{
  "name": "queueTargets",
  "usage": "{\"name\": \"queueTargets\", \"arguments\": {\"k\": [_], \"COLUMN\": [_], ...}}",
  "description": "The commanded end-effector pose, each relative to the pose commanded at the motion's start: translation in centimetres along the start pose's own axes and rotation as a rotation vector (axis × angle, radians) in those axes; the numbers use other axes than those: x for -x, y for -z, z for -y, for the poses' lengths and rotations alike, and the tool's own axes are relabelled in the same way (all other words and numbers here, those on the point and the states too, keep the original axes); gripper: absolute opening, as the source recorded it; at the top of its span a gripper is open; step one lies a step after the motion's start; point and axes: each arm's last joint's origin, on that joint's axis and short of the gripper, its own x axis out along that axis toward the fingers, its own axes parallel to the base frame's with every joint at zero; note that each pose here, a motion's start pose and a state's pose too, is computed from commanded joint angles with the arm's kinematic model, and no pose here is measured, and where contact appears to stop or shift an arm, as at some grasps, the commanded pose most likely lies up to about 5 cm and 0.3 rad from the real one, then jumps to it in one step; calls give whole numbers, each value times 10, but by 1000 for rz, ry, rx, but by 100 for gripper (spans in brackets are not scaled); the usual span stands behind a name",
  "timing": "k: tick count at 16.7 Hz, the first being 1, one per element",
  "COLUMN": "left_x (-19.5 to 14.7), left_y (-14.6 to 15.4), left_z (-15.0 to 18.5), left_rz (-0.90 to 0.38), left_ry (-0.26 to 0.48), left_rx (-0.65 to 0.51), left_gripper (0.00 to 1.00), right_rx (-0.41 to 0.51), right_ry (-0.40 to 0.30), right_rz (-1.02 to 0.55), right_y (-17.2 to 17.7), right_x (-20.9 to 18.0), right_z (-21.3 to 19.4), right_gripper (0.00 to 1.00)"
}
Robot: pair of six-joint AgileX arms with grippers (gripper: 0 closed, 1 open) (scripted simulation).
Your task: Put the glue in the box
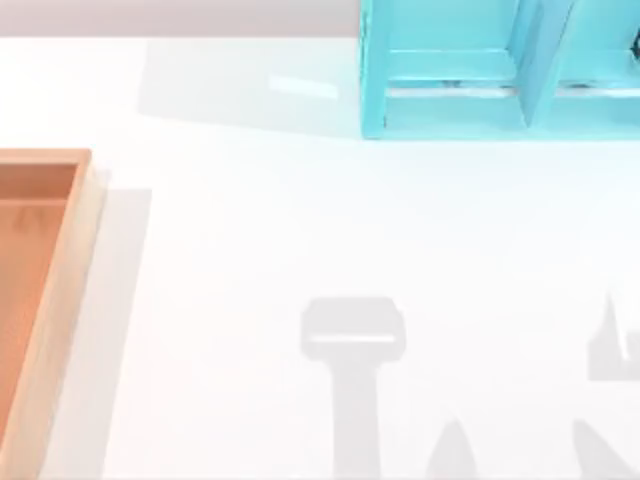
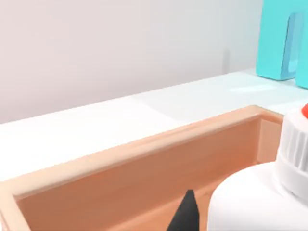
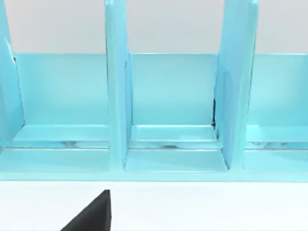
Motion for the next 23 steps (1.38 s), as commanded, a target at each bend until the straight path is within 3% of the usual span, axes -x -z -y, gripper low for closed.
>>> {"name": "queueTargets", "arguments": {"k": [2, 3, 9, 13, 20, 23], "left_x": [0, 13, -20, -52, -62, -62], "left_y": [0, -3, -9, 2, 19, 19], "left_z": [0, -32, -24, -9, 0, 0], "left_rz": [0, 1, -2, 3, 4, 4], "left_ry": [0, -182, -96, -20, 0, 0], "left_rx": [0, -10, -65, -51, -1, -1], "left_gripper": [0, 0, 0, 0, 0, 23], "right_rx": [0, 0, 0, 0, 0, 0], "right_ry": [0, 0, 0, 0, 0, 0], "right_rz": [0, 0, 0, 0, 0, 0], "right_y": [0, 0, 0, 0, 0, 0], "right_x": [0, 0, 0, 0, 0, 0], "right_z": [0, 0, 0, 0, 0, 0], "right_gripper": [100, 100, 100, 100, 100, 100]}}
